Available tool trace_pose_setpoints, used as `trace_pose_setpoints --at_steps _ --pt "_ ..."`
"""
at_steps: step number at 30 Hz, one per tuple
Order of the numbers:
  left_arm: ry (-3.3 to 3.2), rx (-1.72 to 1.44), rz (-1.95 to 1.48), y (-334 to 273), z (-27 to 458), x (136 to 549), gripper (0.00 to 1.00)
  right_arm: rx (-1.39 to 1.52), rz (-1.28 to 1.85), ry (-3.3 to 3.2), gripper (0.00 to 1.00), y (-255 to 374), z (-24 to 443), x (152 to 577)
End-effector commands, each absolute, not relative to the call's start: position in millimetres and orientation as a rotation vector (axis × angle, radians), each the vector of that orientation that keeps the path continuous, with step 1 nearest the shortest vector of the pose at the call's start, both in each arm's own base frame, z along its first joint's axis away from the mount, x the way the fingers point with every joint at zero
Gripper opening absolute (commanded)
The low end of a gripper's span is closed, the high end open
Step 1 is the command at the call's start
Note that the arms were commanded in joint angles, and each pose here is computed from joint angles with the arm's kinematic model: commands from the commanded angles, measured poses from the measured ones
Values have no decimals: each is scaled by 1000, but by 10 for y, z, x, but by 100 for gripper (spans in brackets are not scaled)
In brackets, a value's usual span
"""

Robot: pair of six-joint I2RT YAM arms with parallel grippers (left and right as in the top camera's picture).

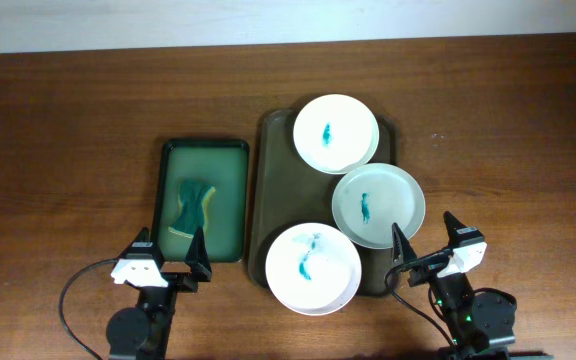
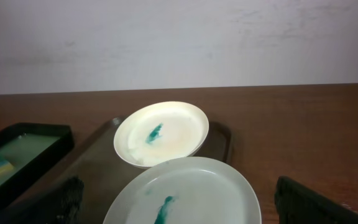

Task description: Clean dirty plates on tray and stack at the side

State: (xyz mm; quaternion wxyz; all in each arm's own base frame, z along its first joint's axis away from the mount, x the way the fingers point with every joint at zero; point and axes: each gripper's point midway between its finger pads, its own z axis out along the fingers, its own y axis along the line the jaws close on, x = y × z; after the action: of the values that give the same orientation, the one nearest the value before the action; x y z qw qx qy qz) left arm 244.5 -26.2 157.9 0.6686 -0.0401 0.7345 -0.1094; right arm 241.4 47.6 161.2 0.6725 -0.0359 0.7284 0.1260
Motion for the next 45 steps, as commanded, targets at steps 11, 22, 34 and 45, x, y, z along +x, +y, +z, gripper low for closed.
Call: trace_pose_setpoints --at_steps 11,22,34,45 --pt "1661 -90 -238 -251 1546 2450 99 -79 288 1644 98 485 1585 2413" --pt "1546 -66 -266 -291 1833 2453 99 -129 448 1590 98 701 1736 2350" --pt "2065 -9 -224 -390 3051 2691 99 -157 528 2132 98 864 3028 2460" --pt "3027 -38 18 -308 526 3425 66 -66 586 2723 98 928 1915 2635"
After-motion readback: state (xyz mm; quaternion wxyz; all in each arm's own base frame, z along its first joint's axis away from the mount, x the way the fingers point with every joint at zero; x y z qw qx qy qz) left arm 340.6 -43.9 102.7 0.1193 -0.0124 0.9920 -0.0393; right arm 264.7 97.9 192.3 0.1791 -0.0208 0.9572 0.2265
